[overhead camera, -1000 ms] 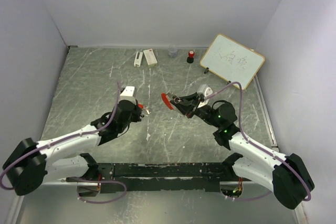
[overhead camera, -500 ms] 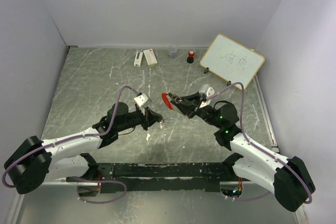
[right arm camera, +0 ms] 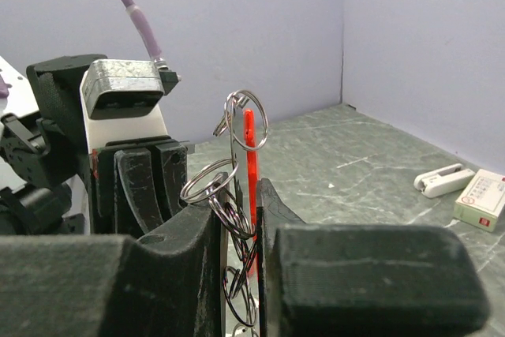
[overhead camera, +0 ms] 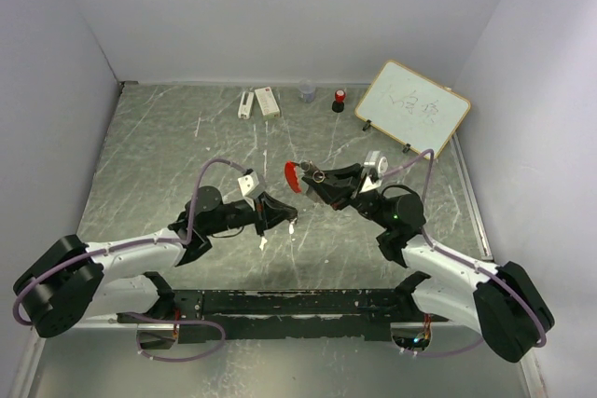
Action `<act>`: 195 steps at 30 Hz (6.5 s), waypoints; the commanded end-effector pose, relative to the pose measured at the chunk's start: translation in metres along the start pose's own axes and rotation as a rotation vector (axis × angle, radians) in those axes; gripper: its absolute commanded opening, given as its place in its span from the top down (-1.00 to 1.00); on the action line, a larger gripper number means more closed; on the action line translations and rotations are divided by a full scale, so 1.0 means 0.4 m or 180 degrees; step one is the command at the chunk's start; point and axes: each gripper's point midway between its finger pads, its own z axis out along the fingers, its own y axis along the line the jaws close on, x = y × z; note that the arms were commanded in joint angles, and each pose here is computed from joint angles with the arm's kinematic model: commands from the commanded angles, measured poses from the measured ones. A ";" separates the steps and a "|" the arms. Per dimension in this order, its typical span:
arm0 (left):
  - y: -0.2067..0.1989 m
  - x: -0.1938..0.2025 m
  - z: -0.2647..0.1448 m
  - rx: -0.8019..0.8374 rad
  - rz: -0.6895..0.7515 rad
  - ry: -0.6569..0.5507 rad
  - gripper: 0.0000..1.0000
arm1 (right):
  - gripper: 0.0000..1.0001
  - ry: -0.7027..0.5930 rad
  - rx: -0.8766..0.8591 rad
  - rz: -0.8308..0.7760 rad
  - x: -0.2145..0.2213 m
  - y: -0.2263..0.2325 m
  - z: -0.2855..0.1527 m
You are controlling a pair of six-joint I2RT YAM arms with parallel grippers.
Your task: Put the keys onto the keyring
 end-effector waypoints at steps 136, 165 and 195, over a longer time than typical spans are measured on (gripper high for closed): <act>-0.011 -0.028 0.087 0.0523 -0.0788 -0.0488 0.87 | 1.00 -0.0659 -0.0385 -0.0155 -0.058 0.046 0.001; 0.034 -0.003 0.099 0.0190 -0.0893 -0.0348 0.87 | 1.00 -0.0680 -0.0405 -0.0170 -0.068 0.052 -0.002; 0.057 0.023 0.100 0.0045 -0.0898 -0.0283 0.87 | 1.00 -0.0713 -0.0355 -0.0220 -0.105 0.056 -0.004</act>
